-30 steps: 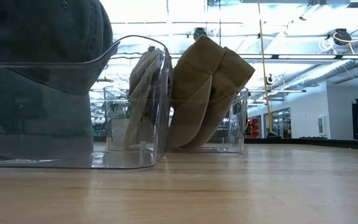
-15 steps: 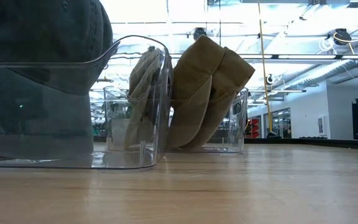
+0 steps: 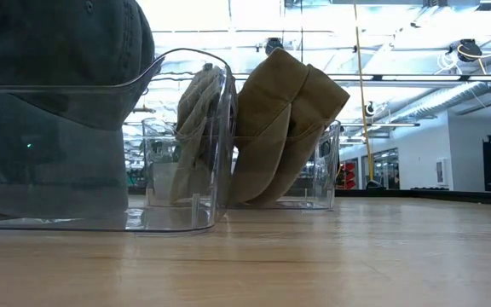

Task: Pick & Place hat
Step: Put the blue cap into the bottom transparent bin

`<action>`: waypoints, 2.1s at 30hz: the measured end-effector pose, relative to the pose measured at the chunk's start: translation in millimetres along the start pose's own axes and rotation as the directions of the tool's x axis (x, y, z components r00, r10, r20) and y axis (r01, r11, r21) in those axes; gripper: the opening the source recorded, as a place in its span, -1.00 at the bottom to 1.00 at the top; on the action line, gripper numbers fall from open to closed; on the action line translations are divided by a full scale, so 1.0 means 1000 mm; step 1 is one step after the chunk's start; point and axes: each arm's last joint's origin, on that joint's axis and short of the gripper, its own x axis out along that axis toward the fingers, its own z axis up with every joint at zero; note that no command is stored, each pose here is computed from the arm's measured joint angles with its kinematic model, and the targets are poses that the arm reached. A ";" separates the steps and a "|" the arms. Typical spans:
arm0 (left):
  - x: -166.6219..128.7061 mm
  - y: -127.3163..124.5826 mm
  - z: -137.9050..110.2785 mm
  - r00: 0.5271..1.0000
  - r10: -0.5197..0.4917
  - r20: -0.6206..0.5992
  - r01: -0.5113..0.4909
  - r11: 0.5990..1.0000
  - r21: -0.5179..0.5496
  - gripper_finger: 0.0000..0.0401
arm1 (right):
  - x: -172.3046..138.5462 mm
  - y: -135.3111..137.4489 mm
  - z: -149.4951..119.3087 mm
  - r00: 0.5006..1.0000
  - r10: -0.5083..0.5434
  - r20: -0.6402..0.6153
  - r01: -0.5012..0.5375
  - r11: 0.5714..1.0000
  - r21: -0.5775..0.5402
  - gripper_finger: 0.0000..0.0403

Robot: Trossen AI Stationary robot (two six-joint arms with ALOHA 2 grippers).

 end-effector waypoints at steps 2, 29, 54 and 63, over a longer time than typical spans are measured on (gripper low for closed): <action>-0.011 -0.001 0.002 0.998 0.047 0.033 -0.047 0.999 0.006 -0.90 | -0.009 -0.005 0.003 0.999 -0.053 0.001 0.053 0.999 0.011 -0.36; -0.124 -0.007 -0.006 0.735 0.617 0.282 -0.544 0.785 -0.297 -0.90 | -0.116 -0.031 0.016 0.808 -0.588 -0.034 0.580 0.805 -0.123 0.21; -0.009 -0.052 -0.049 0.670 0.695 0.262 -0.519 0.690 -0.504 -0.90 | -0.118 -0.080 -0.008 0.669 -0.730 -0.142 0.715 0.684 -0.146 0.27; 0.033 -0.070 -0.071 0.689 0.675 0.263 -0.461 0.689 -0.559 -0.90 | -0.109 -0.087 -0.024 0.658 -0.730 -0.184 0.713 0.683 -0.160 0.27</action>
